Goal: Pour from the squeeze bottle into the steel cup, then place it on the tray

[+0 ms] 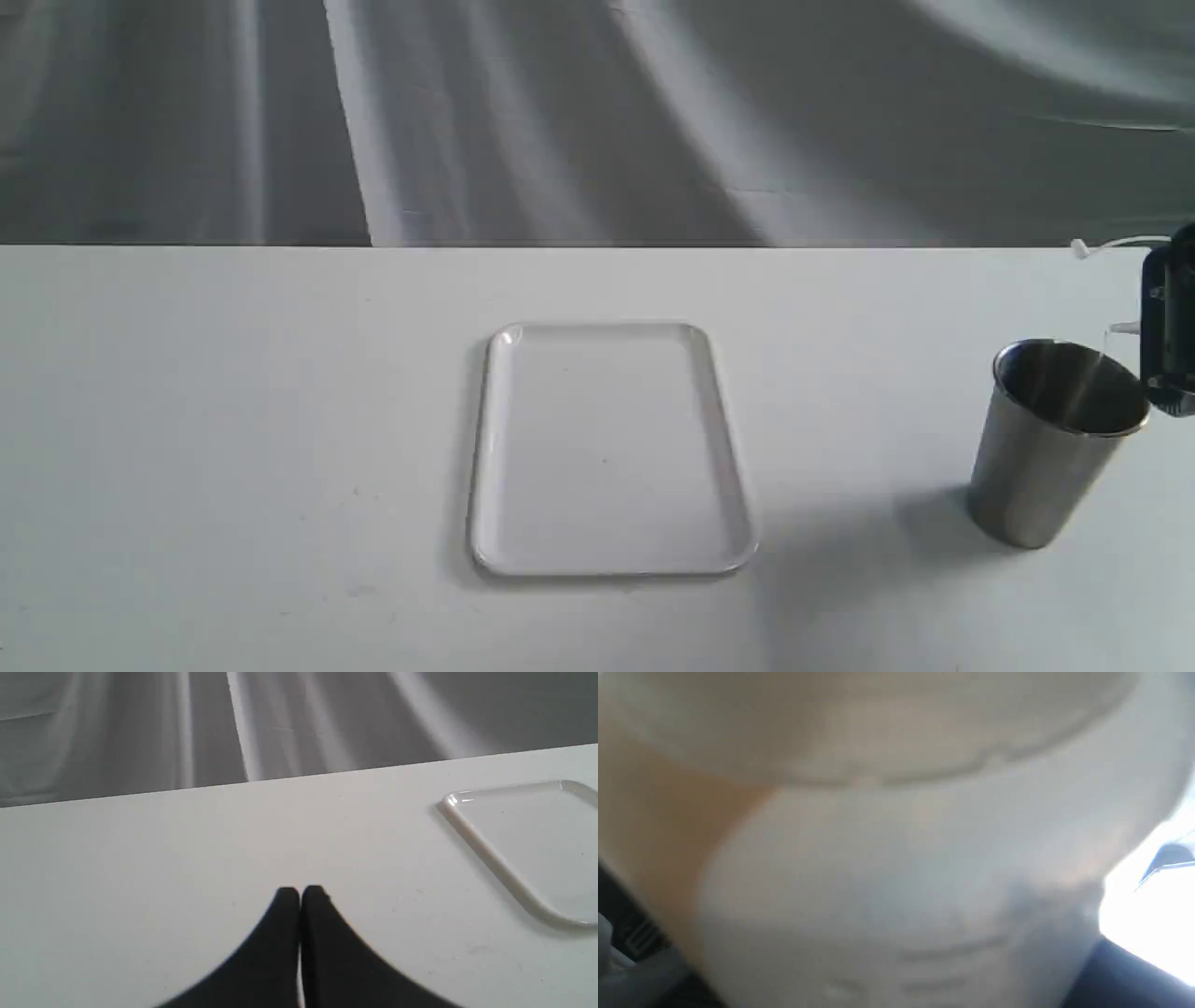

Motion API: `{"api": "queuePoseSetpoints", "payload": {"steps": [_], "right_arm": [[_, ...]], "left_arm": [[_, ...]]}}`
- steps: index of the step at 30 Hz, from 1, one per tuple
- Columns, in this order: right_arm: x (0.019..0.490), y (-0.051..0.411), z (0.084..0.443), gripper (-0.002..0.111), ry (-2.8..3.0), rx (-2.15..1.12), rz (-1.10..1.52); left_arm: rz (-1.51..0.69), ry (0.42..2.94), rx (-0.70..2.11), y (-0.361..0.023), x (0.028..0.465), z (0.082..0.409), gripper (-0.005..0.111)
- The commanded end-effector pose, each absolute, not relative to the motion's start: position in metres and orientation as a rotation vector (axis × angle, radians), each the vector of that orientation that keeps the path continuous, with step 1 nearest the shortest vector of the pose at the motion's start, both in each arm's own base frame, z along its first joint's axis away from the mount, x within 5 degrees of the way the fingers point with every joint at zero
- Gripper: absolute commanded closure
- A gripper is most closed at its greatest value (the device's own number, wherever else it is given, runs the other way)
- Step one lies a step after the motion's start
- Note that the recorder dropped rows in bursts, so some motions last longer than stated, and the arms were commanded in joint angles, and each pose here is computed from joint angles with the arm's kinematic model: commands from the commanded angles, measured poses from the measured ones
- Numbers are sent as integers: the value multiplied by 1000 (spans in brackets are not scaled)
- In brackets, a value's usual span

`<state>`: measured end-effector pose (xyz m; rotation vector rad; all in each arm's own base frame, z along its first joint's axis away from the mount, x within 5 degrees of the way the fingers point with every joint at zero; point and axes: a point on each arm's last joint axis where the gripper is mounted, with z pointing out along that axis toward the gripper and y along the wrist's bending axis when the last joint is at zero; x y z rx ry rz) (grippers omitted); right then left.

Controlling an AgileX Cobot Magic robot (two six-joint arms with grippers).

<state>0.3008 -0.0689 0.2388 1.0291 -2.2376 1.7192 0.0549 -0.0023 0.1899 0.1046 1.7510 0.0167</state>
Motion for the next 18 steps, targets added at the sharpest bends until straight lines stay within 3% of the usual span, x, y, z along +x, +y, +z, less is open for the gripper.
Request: {"api": "queuePoseSetpoints", "payload": {"steps": [1,18], "right_arm": [[302,-69,244,86,-2141,1075,1763],[303,-69,246,86,-1954,1229,1717]], "left_arm": [[9,1746,105,-3,55,189,107],[9,1746,106,-3,55,189,107]]}}
